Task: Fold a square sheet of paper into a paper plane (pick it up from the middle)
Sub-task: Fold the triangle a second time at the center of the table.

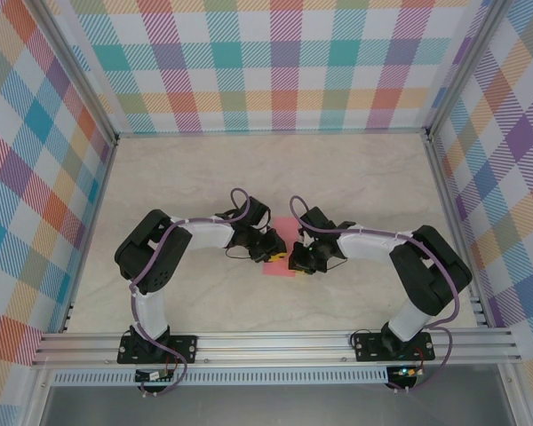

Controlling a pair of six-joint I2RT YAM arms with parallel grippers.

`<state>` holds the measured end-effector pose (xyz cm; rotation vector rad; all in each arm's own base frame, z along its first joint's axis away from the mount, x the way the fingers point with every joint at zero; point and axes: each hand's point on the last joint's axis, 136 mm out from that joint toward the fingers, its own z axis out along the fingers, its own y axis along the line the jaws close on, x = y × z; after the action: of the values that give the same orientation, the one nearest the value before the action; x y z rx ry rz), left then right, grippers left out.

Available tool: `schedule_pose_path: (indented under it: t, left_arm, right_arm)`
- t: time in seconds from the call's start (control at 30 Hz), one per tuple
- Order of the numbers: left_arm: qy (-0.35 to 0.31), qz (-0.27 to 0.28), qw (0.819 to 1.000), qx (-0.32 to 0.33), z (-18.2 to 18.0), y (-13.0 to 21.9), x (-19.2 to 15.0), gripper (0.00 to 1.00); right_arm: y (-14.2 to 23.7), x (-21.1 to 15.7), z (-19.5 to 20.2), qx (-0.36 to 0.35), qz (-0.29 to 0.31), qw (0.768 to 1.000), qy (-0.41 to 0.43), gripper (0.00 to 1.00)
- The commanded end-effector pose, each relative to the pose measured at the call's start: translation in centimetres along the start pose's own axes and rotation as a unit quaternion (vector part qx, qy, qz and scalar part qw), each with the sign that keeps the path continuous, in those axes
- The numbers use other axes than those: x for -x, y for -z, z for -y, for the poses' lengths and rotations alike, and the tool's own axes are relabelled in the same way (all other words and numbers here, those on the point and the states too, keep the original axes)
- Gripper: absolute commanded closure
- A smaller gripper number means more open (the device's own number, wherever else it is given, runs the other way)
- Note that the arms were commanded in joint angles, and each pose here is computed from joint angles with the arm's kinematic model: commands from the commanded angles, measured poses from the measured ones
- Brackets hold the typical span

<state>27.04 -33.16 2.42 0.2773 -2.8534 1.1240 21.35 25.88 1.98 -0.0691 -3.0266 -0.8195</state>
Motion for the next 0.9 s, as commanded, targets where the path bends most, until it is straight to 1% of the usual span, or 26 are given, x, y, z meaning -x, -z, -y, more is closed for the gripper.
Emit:
schedule_pose_path:
  t: [0.0,0.27,0.37,0.6,0.87]
  left_arm:
    - [0.008,-0.007,1.0,0.016,-1.2,-0.2,-0.7,0.82]
    - [0.012,-0.009,1.0,0.024,-1.7,-0.5,-0.7,0.83]
    - [0.013,-0.009,1.0,0.025,-1.7,-0.5,-0.7,0.83]
    - [0.015,-0.007,1.0,0.026,-1.8,-0.5,-0.6,0.83]
    - [0.014,-0.006,1.0,0.024,-1.6,-0.4,-0.7,0.83]
  right_arm:
    - [0.1,0.3,-0.3,-0.01,0.002,1.0,0.016,0.86]
    - [2.1,0.3,-2.6,0.037,0.028,0.997,0.055,0.86]
    - [1.7,-0.4,-2.8,0.024,0.025,0.997,0.071,0.86]
    - [-0.1,-0.8,-1.9,-0.008,0.011,0.998,0.06,0.88]
    - [-0.1,-0.5,-0.3,-0.051,0.02,0.997,0.045,0.88]
